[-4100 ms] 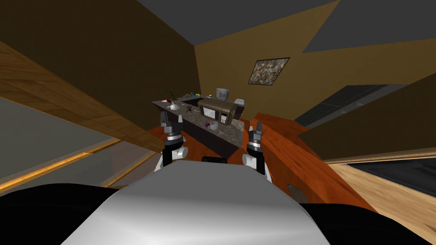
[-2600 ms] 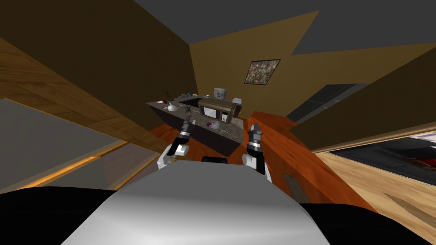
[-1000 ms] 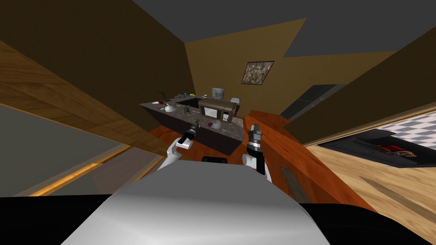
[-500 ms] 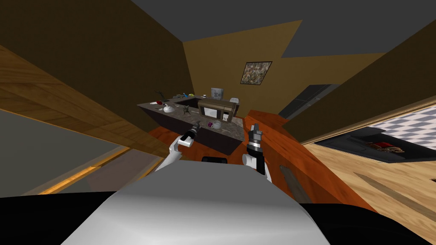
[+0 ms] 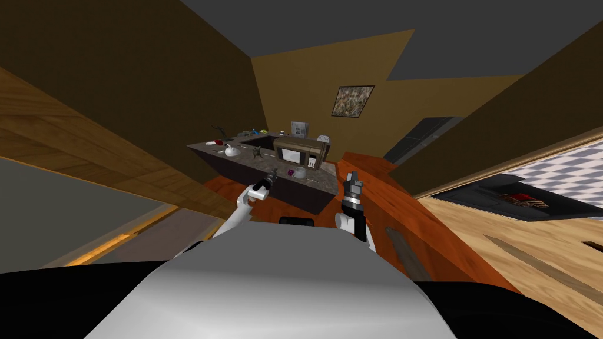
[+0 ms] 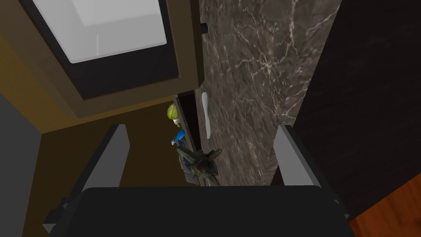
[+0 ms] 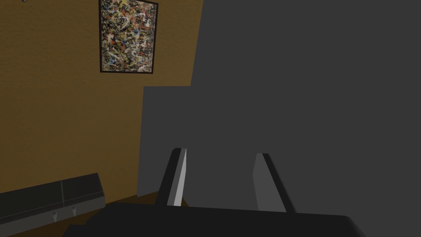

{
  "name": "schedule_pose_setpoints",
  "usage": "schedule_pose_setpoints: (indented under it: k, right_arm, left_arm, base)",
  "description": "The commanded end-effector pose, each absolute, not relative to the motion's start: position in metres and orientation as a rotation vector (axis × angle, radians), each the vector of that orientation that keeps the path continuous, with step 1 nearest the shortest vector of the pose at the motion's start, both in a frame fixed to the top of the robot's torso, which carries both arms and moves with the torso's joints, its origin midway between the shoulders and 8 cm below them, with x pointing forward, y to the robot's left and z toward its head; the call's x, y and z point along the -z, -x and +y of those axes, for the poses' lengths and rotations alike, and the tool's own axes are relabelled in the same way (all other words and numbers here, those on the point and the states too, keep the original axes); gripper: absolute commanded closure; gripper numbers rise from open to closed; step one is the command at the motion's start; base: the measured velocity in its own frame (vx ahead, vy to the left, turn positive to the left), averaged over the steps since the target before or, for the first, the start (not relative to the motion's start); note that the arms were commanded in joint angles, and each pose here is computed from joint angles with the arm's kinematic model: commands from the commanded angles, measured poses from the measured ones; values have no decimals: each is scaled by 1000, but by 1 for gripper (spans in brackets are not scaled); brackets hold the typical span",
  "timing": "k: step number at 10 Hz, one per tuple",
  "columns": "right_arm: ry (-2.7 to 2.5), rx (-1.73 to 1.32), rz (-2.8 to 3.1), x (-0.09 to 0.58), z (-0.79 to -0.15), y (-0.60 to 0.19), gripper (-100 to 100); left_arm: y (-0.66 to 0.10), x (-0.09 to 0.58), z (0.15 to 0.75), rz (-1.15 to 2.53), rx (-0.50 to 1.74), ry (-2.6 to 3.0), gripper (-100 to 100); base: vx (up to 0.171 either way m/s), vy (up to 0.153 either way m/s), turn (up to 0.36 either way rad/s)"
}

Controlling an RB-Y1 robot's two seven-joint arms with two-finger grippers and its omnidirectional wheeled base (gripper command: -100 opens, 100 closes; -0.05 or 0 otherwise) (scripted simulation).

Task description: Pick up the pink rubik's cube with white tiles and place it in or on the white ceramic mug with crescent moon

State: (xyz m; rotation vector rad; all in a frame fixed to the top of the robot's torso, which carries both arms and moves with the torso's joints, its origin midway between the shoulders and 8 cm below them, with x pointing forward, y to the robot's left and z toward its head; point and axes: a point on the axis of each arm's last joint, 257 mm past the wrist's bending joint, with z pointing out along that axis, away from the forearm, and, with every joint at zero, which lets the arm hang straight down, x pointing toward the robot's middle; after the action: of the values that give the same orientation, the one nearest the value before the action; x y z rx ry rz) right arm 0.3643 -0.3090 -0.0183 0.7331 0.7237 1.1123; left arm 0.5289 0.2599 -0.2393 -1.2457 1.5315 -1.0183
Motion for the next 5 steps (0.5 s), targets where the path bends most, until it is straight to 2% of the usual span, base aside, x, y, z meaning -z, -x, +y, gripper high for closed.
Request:
schedule_pose_setpoints:
  k: [1, 5]
  right_arm:
    - [-733, -1112, 724, 18, -309, -364, 0]
    - [-733, -1112, 724, 18, -309, -364, 0]
  left_arm:
    - [-531, 249, 263, 1560, 982, 1279, -100]
    - [-535, 270, 271, 1615, 903, 1348, -100]
  base:
    - [8, 23, -42]
    - [9, 17, -20]
